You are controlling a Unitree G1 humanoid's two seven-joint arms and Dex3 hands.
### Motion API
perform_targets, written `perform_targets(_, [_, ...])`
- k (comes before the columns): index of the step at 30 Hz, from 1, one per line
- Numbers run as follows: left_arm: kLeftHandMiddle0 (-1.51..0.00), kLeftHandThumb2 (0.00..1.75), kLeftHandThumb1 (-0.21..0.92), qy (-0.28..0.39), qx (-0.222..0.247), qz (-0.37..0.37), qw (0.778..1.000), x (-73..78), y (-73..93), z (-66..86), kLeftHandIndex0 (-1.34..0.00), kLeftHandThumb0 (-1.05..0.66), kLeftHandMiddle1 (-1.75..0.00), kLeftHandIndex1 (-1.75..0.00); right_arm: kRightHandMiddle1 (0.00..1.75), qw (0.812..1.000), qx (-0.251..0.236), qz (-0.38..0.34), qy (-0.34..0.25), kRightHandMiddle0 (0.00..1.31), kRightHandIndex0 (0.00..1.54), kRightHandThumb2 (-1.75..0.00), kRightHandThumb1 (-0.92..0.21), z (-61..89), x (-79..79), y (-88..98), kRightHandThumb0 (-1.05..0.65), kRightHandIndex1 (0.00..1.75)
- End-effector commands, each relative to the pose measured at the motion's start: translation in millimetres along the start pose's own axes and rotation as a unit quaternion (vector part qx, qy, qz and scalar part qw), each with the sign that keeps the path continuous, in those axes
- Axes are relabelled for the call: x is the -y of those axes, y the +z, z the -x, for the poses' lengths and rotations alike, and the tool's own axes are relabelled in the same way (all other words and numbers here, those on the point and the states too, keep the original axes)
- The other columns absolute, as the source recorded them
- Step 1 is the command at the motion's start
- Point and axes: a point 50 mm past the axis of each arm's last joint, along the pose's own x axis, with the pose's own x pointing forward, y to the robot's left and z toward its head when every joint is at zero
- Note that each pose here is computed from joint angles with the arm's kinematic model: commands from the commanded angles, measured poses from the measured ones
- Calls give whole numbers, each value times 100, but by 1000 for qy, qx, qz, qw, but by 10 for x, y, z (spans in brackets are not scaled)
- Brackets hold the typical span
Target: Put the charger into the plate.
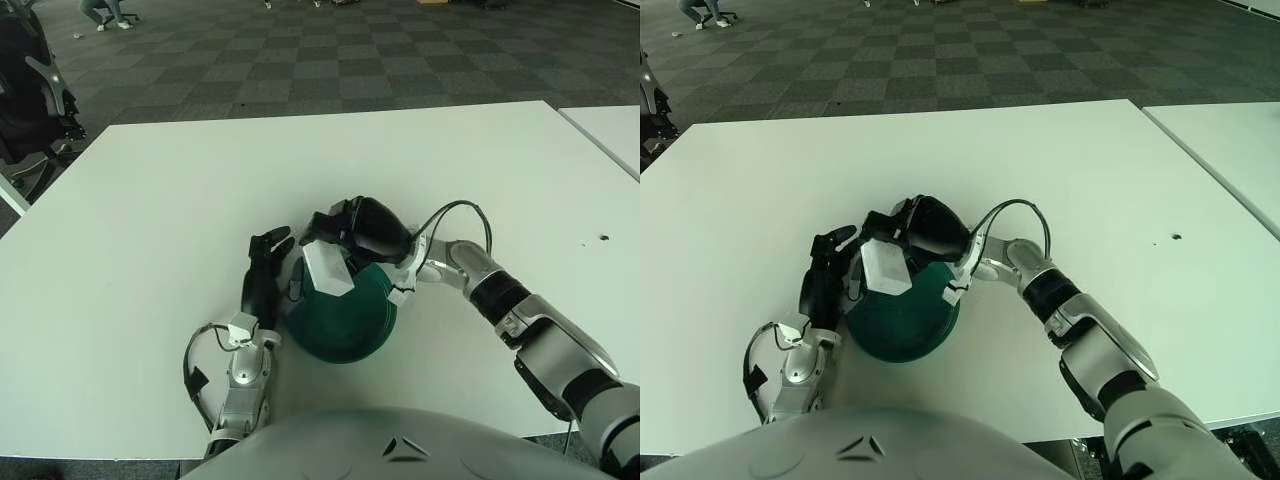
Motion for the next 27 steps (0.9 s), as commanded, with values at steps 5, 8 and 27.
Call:
perform_targets(5, [-7, 80, 92, 73, -89, 41, 993, -220, -308, 211, 0, -79, -104, -125, 175, 995, -29, -31, 96, 80, 105, -83, -75, -61, 71, -12, -38, 175])
perform_targets(8, [-8, 81, 92, 72, -87, 43, 993, -212, -318, 217, 0, -80, -108, -128, 175, 990, -32, -38, 135, 79, 104, -82, -76, -174, 124, 16, -39, 175])
perform_targets(27, [-2, 85, 92, 70, -52, -1, 996, -299, -279, 248, 0, -82, -124, -130, 175, 964, 89, 244, 58, 37, 49, -90, -64, -239, 150, 228, -39, 175])
